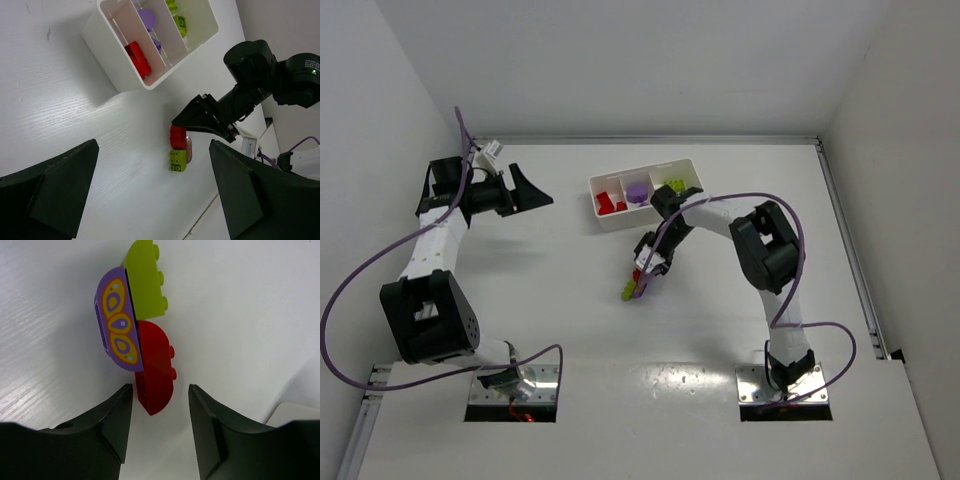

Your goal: Sort the legos into containers by color

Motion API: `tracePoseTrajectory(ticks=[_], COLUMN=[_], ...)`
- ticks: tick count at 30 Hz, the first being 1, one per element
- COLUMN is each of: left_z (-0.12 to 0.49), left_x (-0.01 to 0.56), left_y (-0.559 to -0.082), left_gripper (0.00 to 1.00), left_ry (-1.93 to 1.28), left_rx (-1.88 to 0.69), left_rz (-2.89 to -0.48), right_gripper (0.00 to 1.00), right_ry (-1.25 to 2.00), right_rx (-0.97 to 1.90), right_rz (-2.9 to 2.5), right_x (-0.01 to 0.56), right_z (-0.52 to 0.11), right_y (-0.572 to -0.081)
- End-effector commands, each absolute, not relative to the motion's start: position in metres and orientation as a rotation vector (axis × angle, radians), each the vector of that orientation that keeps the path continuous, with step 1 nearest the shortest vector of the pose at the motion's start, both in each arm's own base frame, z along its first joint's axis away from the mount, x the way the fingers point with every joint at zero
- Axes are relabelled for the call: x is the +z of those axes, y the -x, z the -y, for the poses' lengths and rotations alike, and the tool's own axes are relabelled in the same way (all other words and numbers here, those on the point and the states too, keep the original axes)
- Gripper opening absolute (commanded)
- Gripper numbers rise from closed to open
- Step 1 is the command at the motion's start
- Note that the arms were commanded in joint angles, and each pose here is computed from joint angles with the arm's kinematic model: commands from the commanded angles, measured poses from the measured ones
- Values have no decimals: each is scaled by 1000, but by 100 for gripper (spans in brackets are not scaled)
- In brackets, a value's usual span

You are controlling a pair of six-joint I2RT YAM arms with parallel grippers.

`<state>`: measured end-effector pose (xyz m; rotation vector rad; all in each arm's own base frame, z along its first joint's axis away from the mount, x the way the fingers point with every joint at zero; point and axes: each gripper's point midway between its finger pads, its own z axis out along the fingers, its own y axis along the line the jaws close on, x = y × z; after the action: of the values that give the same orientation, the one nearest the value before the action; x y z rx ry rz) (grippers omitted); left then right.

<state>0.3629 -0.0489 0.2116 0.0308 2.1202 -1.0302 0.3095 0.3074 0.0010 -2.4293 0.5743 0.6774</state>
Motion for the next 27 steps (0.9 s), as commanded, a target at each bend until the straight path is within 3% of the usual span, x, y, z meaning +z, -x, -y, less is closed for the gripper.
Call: tracePoseTrajectory(ticks=[1,14,18,19,22,27], left_z=[45,46,47,47,50,89], left_x=[217,214,217,218,219,211], left_y=[-366,-364,-362,-362,-359,-332], left_gripper=[100,100,100,100,100,100], left_ry=[-43,-38,-60,-60,-97,-303], left_rx=[-1033,-1038,-1041,-1041,-1049,-1165], left_rz=[-2087,-2094,-2081,-2081,-2067,-2030], right_gripper=[48,37,25,15,1,0], right_ry=[2395,2404,2411,2407,2420,2370], right_rx=[659,704,720,708,718,602], right_rz=[-386,-367,-363,-356,-382,-571], right_x=[16,15,18,24,25,48], right_z=[-322,-324,-319,-318,-308,-296], right_y=[-304,-285,-270,-269,-258,-258])
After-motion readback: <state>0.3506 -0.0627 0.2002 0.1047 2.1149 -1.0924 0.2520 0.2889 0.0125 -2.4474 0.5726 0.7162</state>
